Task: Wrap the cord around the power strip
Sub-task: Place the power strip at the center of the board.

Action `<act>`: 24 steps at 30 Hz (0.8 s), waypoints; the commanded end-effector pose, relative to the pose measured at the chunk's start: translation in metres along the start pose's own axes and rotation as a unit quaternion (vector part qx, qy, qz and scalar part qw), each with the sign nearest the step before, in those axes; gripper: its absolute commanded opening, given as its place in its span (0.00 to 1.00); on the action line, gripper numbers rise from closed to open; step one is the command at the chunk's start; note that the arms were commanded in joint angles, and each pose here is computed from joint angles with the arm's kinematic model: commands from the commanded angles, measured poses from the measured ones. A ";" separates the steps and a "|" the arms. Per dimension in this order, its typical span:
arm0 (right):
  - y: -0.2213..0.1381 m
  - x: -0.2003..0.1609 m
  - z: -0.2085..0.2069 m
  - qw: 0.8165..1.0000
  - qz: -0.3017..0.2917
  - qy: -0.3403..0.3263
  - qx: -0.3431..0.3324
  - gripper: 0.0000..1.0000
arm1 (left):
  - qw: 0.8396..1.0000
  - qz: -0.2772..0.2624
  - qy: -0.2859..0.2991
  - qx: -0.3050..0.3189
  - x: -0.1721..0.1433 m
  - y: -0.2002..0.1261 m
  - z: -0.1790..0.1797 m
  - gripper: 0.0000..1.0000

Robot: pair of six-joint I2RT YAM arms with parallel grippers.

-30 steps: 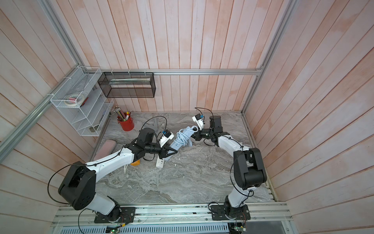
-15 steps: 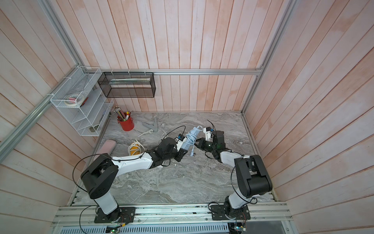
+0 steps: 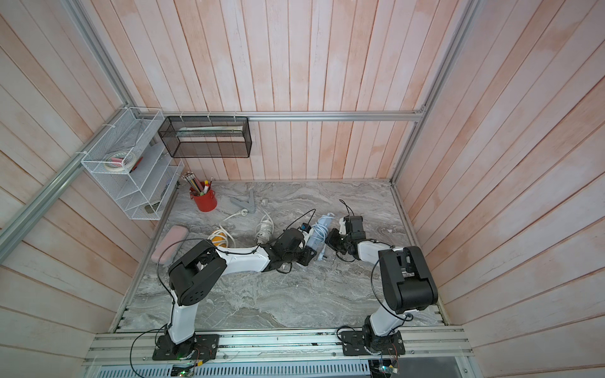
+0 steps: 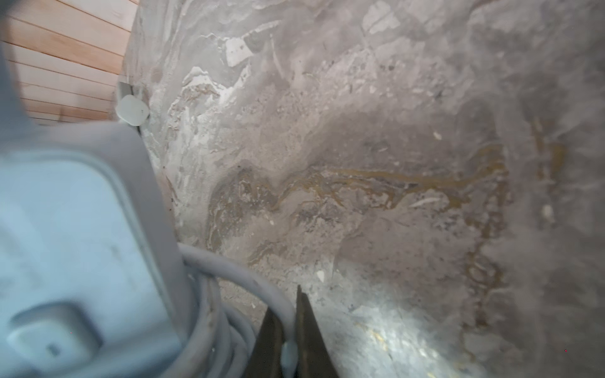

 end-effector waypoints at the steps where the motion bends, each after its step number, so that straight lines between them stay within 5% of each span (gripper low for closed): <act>1: -0.004 -0.006 0.010 1.000 0.020 0.017 -0.002 0.14 | 0.991 0.062 -0.076 0.096 -0.045 0.018 0.058 0.00; 8: -0.033 0.007 0.022 1.000 -0.010 -0.013 -0.015 0.55 | 0.989 0.081 -0.093 0.082 -0.053 0.026 0.063 0.00; 12: -0.043 0.014 0.033 0.999 -0.027 -0.015 -0.007 0.71 | 0.988 0.088 -0.102 0.074 -0.057 0.032 0.064 0.00; 24: 0.024 0.030 0.060 0.999 -0.035 -0.014 -0.037 0.75 | 0.989 0.073 -0.116 0.054 -0.046 0.034 0.060 0.10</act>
Point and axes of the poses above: each gripper's point midway between its finger pads, its own y axis out along the fingers, its own z axis along the line the jaws close on, x = y × z, the point moved 2 cm from there along -y, back along the fingers, and after that the axes turned 5 degrees about y, right-handed, at the moved point
